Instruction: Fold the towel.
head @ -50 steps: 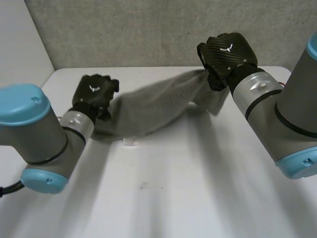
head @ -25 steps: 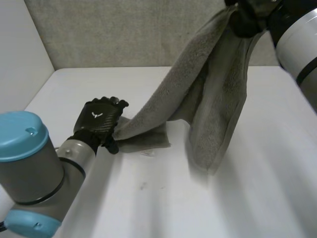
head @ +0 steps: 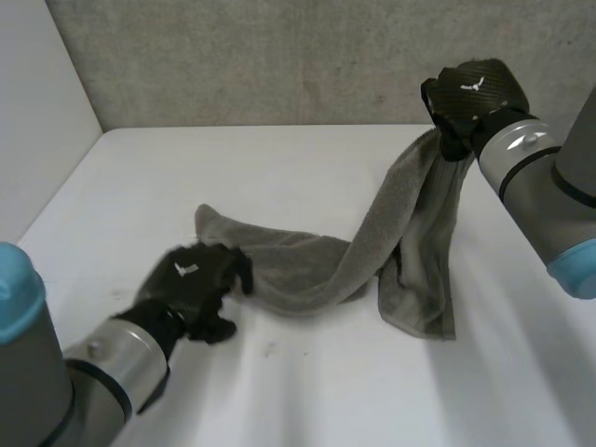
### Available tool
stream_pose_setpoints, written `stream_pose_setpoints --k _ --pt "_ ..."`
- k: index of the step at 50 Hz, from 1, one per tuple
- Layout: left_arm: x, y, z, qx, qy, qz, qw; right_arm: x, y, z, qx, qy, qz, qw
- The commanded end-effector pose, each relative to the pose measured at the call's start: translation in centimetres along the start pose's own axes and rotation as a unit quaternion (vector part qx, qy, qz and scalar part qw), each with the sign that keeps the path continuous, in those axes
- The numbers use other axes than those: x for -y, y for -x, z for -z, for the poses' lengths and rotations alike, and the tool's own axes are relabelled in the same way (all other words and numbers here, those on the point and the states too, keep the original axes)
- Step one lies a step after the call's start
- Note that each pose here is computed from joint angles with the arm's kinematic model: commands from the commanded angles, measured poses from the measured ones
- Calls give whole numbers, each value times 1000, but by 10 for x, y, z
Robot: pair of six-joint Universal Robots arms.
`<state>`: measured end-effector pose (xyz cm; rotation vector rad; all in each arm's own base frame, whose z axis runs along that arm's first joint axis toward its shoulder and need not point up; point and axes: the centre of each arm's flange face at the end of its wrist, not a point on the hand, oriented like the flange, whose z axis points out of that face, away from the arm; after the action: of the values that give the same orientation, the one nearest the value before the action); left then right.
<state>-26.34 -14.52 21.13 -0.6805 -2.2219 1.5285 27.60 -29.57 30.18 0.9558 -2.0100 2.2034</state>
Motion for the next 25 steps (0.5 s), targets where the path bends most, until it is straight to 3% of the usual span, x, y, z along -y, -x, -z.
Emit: stream_pose_setpoints --k 1,6,15,19,25 --pt "-31 -17 -14 -35 70 3 997 11 0 7 0 -14 -5 1000" --pt "-39 -25 -33 -42 86 3 995 36 -12 20 -16 -49 -7 999" --pt "-44 -36 -73 -44 91 80 992 92 -34 61 -46 -128 -6 991" --pt "-35 -36 -94 -33 58 88 994 110 -34 80 -47 -157 -8 987" --pt "-2 -10 -136 32 -56 99 993 119 -29 100 -37 -174 -10 984"
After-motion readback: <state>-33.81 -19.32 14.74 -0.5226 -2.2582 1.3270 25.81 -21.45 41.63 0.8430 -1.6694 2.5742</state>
